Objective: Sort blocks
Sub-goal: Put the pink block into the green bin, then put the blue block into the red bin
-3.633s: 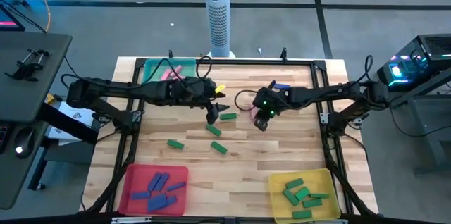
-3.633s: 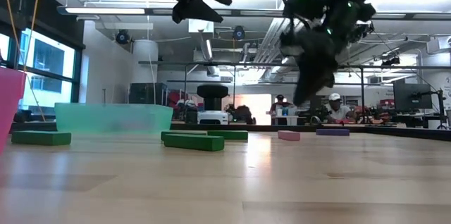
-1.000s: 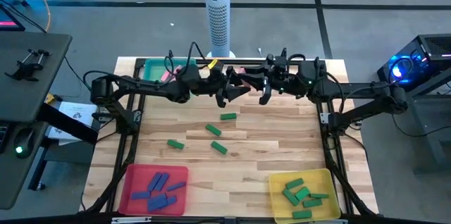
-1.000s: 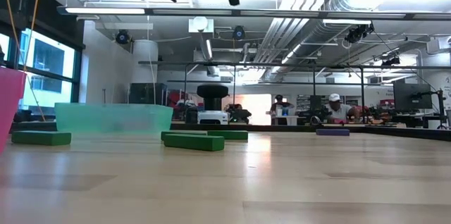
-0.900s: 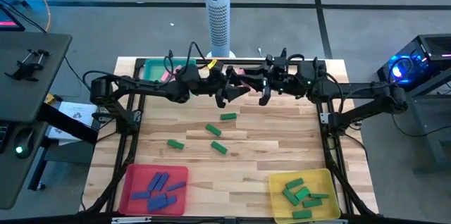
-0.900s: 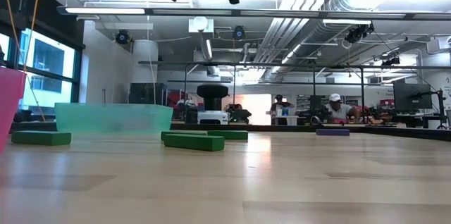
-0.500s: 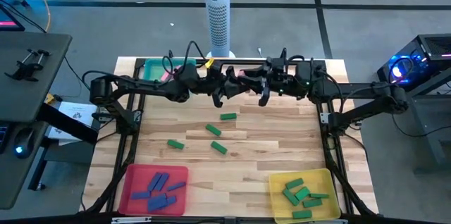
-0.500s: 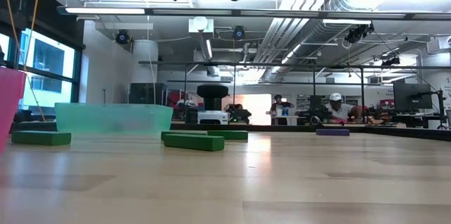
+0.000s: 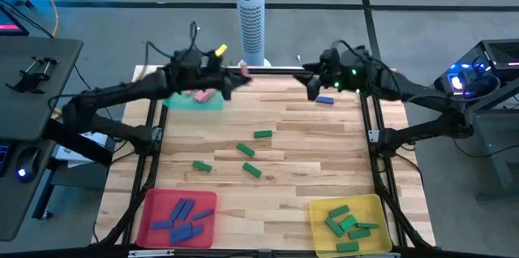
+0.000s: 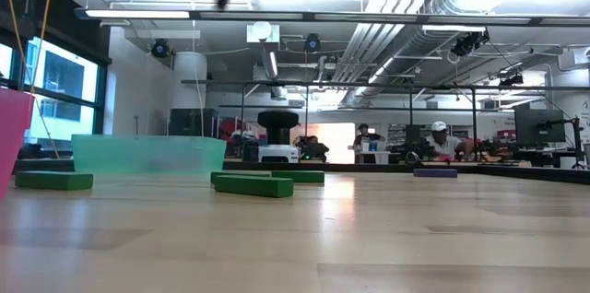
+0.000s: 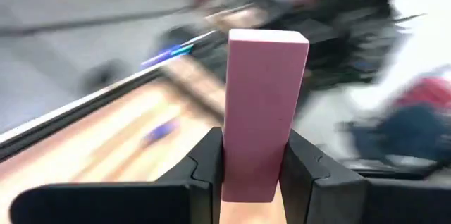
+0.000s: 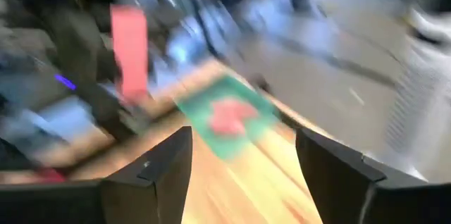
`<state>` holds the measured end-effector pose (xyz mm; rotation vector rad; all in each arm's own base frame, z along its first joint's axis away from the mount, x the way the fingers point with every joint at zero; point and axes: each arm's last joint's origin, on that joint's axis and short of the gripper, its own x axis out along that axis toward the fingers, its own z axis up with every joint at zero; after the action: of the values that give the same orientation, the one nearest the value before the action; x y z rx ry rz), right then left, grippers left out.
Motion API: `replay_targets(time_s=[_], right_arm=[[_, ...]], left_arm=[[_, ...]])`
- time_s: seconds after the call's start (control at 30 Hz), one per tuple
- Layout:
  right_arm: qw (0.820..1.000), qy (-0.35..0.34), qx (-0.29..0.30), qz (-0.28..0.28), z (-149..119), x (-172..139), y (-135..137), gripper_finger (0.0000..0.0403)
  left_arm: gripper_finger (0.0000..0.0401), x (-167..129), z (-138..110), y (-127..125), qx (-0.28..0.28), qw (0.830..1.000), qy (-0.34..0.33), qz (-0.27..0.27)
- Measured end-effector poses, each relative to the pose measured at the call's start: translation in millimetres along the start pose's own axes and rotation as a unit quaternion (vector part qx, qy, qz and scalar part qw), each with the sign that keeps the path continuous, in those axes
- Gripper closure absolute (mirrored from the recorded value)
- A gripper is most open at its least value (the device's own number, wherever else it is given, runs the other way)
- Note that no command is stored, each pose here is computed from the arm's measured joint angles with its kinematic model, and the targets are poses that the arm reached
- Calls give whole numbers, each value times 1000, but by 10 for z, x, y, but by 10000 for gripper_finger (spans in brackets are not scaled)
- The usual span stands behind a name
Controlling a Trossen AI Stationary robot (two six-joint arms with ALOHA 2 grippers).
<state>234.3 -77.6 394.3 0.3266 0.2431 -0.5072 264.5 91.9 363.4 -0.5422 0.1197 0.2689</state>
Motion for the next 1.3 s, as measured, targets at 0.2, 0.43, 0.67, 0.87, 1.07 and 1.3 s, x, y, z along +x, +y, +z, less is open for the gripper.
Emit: replay_targets(time_s=[0.2,0.43,0.67,0.87,1.07,1.3], right_arm=[[981,145,-24,-129,-86,42,-521,172],[940,309,-41,-139,-408,438,-1195,172],[886,441,-71,-125,-857,962,-1646,171],[834,537,-93,-89,-1250,1218,-1863,171],[790,600,-119,-46,-1503,1319,-1935,171],[763,629,-138,-65,-1645,1392,-2005,195]], left_arm=[[332,-272,-113,752,-80,964,154,203],[332,-237,-522,1569,-139,855,371,336],[308,-143,-741,2066,-135,796,436,398],[267,-192,-738,2190,-137,789,439,408],[222,-372,-547,2106,-148,813,396,400],[200,-632,-267,1762,-155,866,313,358]])
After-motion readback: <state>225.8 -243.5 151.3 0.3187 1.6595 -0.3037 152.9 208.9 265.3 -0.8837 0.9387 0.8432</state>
